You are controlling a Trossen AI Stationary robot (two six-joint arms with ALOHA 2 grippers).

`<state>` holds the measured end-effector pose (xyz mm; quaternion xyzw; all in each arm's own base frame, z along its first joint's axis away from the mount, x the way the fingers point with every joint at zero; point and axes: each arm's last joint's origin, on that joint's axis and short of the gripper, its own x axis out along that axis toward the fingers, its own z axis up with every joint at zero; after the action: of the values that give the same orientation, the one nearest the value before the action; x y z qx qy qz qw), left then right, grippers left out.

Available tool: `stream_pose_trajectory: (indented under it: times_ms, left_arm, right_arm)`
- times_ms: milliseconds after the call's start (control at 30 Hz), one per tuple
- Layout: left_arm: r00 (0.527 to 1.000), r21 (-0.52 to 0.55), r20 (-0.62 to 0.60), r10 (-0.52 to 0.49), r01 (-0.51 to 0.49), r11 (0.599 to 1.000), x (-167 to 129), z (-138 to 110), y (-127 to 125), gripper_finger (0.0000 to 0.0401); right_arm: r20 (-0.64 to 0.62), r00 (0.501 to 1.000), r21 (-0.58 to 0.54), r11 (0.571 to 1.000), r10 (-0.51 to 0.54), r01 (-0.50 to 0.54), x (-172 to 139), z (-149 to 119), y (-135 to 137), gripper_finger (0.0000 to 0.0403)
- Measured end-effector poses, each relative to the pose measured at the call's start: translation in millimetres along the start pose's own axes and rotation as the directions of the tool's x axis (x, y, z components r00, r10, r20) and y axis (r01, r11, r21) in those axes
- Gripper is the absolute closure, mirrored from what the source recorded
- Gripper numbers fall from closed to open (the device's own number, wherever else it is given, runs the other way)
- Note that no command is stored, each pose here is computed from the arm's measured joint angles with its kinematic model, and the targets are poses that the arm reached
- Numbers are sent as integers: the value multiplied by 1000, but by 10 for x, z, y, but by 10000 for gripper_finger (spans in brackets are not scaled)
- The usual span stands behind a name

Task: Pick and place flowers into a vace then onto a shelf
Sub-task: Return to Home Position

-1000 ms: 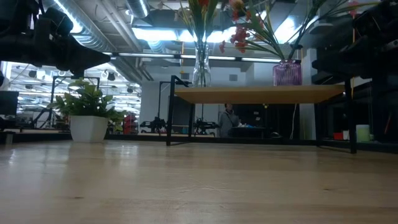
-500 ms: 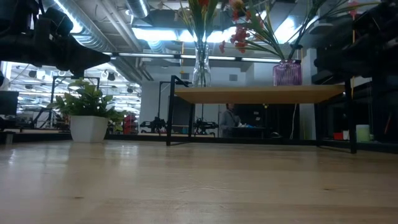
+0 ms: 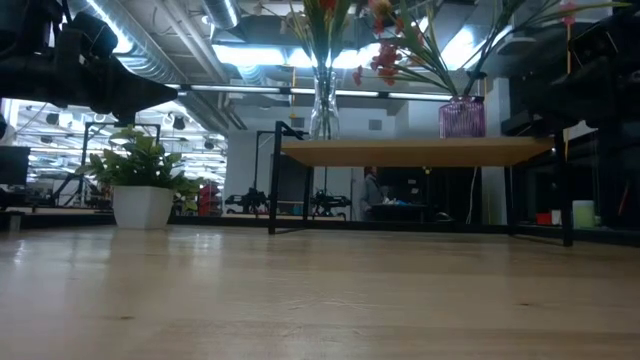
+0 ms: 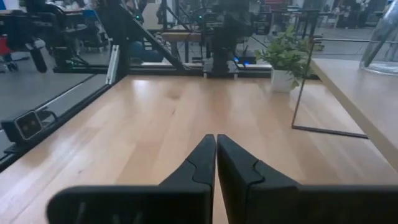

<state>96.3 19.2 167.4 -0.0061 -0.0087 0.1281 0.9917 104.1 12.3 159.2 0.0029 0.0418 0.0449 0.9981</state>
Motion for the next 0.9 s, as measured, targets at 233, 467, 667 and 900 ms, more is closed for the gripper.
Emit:
stream_pose_trajectory:
  times_ms: [233,467,667,900]
  left_arm:
    - [1000,0,0,0,0,1000,0,0,0,395]
    - [1000,0,0,0,0,1000,0,0,0,395]
    - [1000,0,0,0,0,1000,0,0,0,394]
    - [1000,0,0,0,0,1000,0,0,0,393]
  right_arm:
    - [-1,1000,6,1000,-5,5,0,-1,-2,383]
    - [-1,1000,8,1000,-5,5,0,-1,-2,383]
    - [-1,1000,6,1000,-5,5,0,-1,-1,383]
    - [-1,1000,6,1000,-5,5,0,-1,-2,383]
